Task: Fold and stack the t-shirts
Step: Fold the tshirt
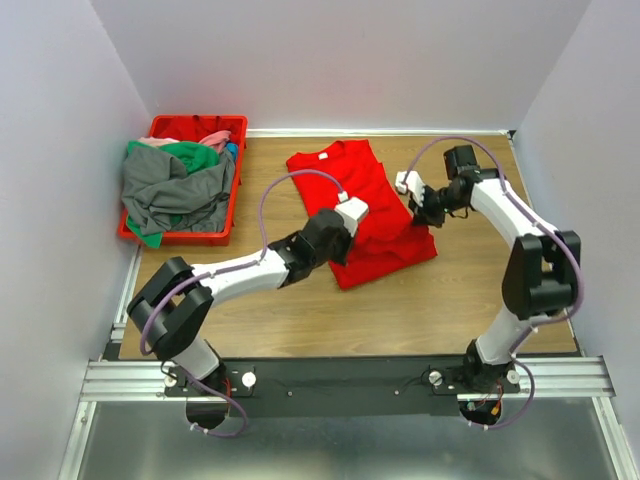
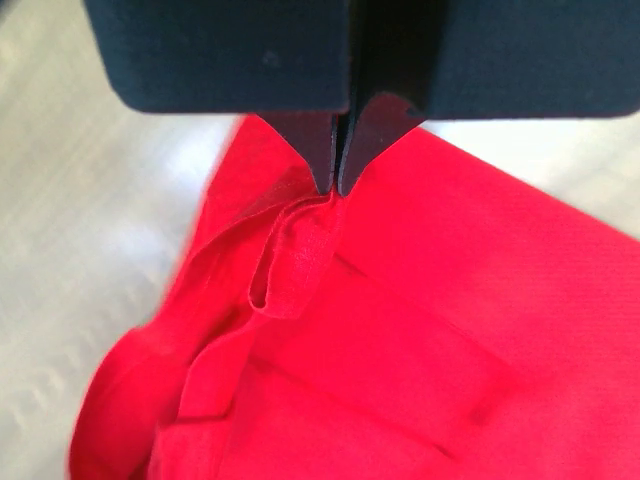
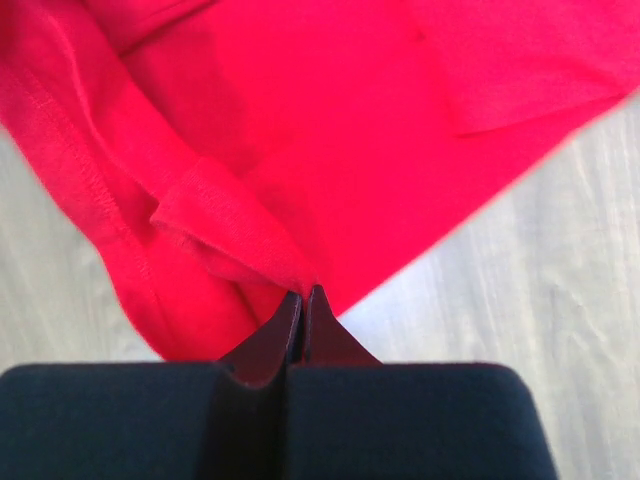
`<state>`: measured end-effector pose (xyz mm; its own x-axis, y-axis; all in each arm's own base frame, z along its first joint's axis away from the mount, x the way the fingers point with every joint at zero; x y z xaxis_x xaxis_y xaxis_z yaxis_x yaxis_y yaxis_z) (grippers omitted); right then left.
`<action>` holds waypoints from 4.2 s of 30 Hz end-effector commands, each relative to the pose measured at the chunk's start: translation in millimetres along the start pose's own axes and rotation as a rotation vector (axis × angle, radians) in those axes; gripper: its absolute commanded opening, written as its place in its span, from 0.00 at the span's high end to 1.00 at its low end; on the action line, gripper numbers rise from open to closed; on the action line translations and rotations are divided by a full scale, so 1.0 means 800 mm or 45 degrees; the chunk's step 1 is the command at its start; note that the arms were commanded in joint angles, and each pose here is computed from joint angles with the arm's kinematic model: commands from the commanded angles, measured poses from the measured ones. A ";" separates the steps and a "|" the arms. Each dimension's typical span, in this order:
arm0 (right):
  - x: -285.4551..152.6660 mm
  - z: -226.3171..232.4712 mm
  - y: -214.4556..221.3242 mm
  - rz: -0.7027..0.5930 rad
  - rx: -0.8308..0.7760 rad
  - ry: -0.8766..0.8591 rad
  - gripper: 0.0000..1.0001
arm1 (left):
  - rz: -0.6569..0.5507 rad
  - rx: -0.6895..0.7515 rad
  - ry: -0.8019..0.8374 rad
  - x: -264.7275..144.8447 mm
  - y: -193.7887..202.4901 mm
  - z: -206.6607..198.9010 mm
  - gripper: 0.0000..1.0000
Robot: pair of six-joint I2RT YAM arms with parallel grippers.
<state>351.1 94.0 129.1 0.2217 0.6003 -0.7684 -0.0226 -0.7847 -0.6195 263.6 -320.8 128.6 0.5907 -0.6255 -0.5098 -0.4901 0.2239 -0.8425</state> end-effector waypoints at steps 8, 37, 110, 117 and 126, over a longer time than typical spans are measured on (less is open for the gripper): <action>0.070 -0.128 -0.025 0.025 0.257 0.128 1.00 | -0.018 0.039 -0.041 0.049 -0.057 0.094 1.00; 0.138 -0.213 -0.052 0.062 0.432 0.324 0.89 | 0.057 -0.024 -0.114 0.077 -0.059 0.183 0.97; 0.130 -0.187 -0.032 -0.119 0.874 0.138 0.76 | 0.183 -0.163 0.004 0.106 -0.054 0.198 0.89; 0.127 -0.200 -0.034 -0.117 0.889 0.186 1.00 | 0.169 -0.191 -0.040 0.098 -0.054 0.212 1.00; 0.121 -0.224 -0.033 -0.104 0.927 0.298 1.00 | 0.149 -0.246 -0.086 0.087 -0.048 0.233 1.00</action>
<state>540.2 146.7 114.1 0.4397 0.5756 -0.6894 -0.5790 -0.4051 -0.7075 441.1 -238.2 83.2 0.5424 -0.5403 -0.6433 -0.6768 0.1727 -0.7157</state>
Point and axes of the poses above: each gripper's point midway between its finger pads, its own x axis out along the fingers, its own z axis along the line the jaws close on, y = z × x, the point moved 3 cm from there along -x, back along the fingers, and after that the axes turned 4 degrees about -x, right-handed, at the moved point
